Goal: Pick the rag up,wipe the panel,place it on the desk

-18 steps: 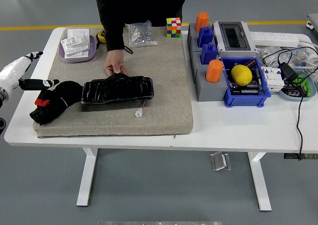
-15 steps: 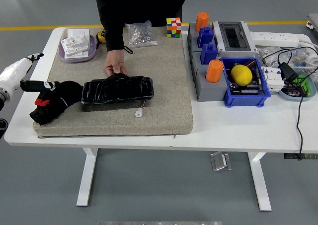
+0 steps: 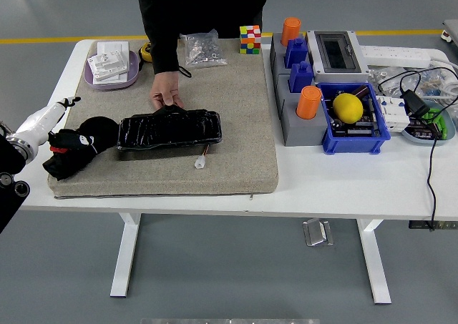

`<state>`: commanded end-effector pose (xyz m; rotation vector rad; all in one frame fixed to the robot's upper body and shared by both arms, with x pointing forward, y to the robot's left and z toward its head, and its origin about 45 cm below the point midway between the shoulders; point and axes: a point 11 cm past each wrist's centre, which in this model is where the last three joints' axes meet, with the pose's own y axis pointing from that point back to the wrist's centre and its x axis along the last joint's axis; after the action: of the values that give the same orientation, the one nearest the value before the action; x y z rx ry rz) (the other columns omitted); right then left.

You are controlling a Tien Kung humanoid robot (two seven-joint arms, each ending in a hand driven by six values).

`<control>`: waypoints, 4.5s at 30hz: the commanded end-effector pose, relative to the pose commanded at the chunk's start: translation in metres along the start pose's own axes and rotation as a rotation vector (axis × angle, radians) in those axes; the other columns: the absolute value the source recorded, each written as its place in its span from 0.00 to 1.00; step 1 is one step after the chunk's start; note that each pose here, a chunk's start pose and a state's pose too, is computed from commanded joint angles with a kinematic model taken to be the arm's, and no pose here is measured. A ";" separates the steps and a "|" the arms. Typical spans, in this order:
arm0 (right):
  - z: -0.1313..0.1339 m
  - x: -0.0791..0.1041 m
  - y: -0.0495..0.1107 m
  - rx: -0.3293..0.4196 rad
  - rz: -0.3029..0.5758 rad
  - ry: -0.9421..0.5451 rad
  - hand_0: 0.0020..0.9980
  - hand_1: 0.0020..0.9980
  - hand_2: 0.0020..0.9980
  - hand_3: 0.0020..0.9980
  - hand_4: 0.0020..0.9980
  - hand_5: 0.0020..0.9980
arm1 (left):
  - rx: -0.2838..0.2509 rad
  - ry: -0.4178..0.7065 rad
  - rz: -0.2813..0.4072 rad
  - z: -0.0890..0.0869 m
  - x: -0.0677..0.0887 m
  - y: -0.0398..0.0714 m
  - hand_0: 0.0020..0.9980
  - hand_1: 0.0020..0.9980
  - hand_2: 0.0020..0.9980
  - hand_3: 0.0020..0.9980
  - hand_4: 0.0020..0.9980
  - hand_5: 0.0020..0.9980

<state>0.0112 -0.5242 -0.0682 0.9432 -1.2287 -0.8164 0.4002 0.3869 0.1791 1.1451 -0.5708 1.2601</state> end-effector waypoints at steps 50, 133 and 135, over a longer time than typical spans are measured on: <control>-0.007 0.011 0.002 0.019 0.017 -0.022 0.73 0.59 0.67 0.58 1.00 0.43 | 0.064 0.008 0.042 -0.018 -0.020 -0.015 0.42 0.37 0.62 0.51 0.54 0.10; -0.007 0.016 0.002 0.006 0.024 -0.009 0.72 0.59 0.67 0.58 1.00 0.42 | -0.148 0.050 0.078 0.072 -0.037 -0.009 0.25 0.13 0.46 0.33 0.27 0.00; -0.007 0.017 0.003 0.006 0.025 -0.007 0.73 0.59 0.67 0.58 1.00 0.42 | -0.152 0.044 0.073 0.075 -0.038 -0.010 0.25 0.13 0.46 0.34 0.27 0.00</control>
<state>0.0211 -0.5374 -0.0597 0.9289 -1.2478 -0.7975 0.4170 0.3039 0.1715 0.9749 -0.6687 1.2788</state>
